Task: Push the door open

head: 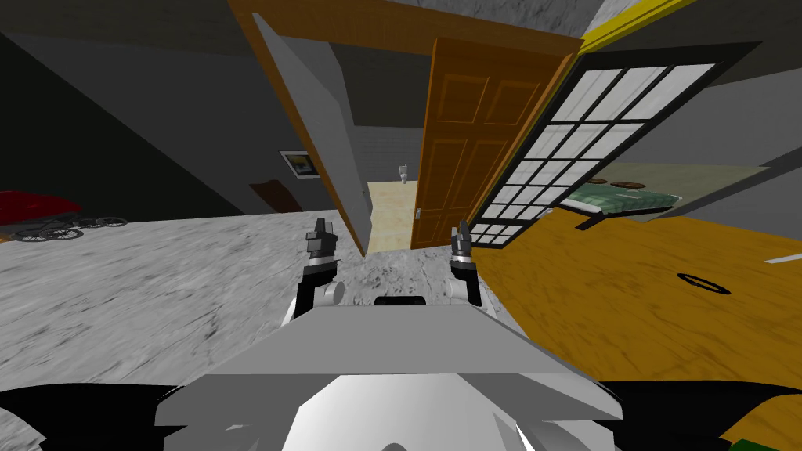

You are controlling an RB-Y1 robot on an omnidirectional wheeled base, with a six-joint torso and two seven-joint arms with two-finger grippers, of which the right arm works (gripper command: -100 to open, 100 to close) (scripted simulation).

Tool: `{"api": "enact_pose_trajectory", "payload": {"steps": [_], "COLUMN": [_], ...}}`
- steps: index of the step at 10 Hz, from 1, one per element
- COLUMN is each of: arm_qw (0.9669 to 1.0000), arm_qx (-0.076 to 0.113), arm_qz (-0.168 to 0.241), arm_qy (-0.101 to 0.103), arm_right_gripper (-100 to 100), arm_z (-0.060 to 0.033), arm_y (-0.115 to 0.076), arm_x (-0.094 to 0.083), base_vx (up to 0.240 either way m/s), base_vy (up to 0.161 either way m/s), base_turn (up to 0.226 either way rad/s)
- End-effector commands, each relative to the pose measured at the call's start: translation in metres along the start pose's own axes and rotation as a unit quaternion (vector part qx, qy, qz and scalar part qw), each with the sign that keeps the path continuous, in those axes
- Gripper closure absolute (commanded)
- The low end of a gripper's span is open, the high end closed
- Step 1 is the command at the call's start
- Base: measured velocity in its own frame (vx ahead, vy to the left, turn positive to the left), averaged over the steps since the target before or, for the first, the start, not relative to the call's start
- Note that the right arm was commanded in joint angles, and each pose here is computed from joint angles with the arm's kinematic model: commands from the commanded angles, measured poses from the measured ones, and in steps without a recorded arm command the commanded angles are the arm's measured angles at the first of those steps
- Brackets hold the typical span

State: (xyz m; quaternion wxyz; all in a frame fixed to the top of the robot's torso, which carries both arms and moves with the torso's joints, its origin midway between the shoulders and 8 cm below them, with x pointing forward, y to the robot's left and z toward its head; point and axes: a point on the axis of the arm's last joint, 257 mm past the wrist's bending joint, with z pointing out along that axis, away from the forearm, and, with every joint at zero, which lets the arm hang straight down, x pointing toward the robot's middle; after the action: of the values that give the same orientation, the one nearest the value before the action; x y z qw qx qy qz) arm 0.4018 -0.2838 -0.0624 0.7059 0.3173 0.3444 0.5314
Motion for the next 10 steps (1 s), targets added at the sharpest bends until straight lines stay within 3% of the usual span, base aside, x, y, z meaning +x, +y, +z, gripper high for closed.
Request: {"api": "enact_pose_trajectory", "payload": {"steps": [1,10], "arm_qw": [0.9999,0.9969], "arm_qx": [0.009,0.062], "arm_qz": [0.004,0.027], "arm_qy": [0.006,0.04], "arm_right_gripper": [-100,-100], "arm_z": [-0.0013,-0.0121], "arm_y": [-0.013,-0.091], "arm_x": [0.005,0.04], "base_vx": [0.104,0.097], "base_vy": [-0.026,-0.028], "base_turn": [-0.003,-0.007]}}
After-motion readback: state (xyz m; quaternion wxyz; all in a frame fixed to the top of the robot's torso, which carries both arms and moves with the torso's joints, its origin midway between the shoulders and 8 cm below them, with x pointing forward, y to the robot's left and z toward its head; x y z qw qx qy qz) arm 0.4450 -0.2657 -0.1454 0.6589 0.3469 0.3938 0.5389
